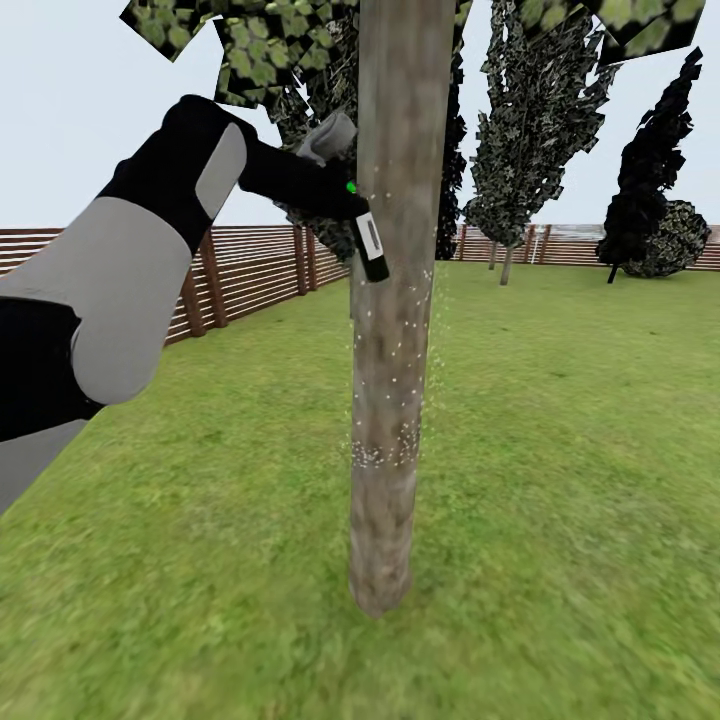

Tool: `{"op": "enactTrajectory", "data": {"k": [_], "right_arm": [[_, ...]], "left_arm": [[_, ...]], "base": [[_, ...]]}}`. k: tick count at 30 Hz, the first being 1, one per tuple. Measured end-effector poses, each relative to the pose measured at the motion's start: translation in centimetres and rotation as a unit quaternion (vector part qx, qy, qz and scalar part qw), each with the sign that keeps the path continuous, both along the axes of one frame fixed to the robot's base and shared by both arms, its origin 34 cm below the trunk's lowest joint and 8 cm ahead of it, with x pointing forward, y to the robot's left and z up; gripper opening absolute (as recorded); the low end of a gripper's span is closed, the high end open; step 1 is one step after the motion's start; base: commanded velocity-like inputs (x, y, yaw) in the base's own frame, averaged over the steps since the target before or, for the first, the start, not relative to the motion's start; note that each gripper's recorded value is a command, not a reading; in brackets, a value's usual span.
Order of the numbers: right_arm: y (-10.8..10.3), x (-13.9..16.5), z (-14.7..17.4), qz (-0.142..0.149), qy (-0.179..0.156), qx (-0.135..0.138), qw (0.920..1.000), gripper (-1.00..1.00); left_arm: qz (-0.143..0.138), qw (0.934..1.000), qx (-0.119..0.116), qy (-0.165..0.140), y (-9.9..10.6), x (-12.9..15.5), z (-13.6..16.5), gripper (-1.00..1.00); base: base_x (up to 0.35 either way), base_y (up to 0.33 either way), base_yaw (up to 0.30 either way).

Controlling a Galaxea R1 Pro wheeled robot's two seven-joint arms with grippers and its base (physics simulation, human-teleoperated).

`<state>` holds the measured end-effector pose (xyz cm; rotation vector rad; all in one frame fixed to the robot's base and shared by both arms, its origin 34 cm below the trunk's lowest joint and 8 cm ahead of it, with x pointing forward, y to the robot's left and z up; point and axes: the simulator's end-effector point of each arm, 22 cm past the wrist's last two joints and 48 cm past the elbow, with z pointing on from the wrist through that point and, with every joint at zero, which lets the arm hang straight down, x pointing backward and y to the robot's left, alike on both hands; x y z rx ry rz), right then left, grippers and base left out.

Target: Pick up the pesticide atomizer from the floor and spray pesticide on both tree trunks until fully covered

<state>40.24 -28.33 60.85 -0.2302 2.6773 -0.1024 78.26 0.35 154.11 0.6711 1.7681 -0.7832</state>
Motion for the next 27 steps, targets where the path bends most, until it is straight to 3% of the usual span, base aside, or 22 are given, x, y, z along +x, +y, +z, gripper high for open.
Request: {"op": "enactTrajectory", "data": {"k": [2,7,8,10,11,14,18,22,27], "right_arm": [[-0.1,0.0,0.0,0.0,0.0,0.0,1.0,1.0],[0.1,0.1,0.0,-0.002,-0.002,0.001,1.0,1.0],[0.1,0.1,0.0,-0.003,-0.002,0.002,1.0,1.0],[0.2,0.1,0.0,-0.002,-0.001,0.002,1.0,1.0],[0.2,0.1,0.0,-0.002,-0.001,0.002,1.0,1.0],[0.2,0.1,0.0,-0.002,-0.001,0.002,1.0,1.0],[0.2,0.1,0.0,-0.003,-0.002,0.002,1.0,1.0],[0.1,0.1,0.0,-0.003,-0.002,0.002,1.0,1.0],[0.1,0.1,0.0,-0.003,-0.002,0.002,1.0,1.0]], "left_arm": [[-0.017,0.9999,-0.003,0.0,-0.4,-0.6,0.1,-1.0],[-0.024,0.9997,-0.006,0.001,-0.6,-0.8,0.1,-1.0],[-0.022,0.9998,0.003,0.003,-0.7,-0.6,-0.4,-1.0],[0.0,0.9978,0.062,0.026,-0.3,0.8,-4.5,-1.0],[0.006,0.9964,0.077,0.035,-0.1,1.1,-5.7,-1.0],[0.013,0.9943,0.093,0.051,0.2,1.5,-7.4,-1.0],[0.022,0.9929,0.105,0.051,0.5,1.8,-8.0,-1.0],[0.085,0.9868,0.133,0.034,2.6,3.8,-8.1,-1.0],[0.101,0.985,0.136,0.033,3.0,4.3,-8.2,-1.0]], "base": [[0.0,0.0,0.0],[0.0,0.0,0.0],[0.0,0.0,0.0],[0.0,0.0,0.0],[0.0,0.0,0.0],[0.0,0.0,0.0],[0.0,0.0,0.0],[0.0,0.0,0.0],[0.0,0.0,0.0]]}}
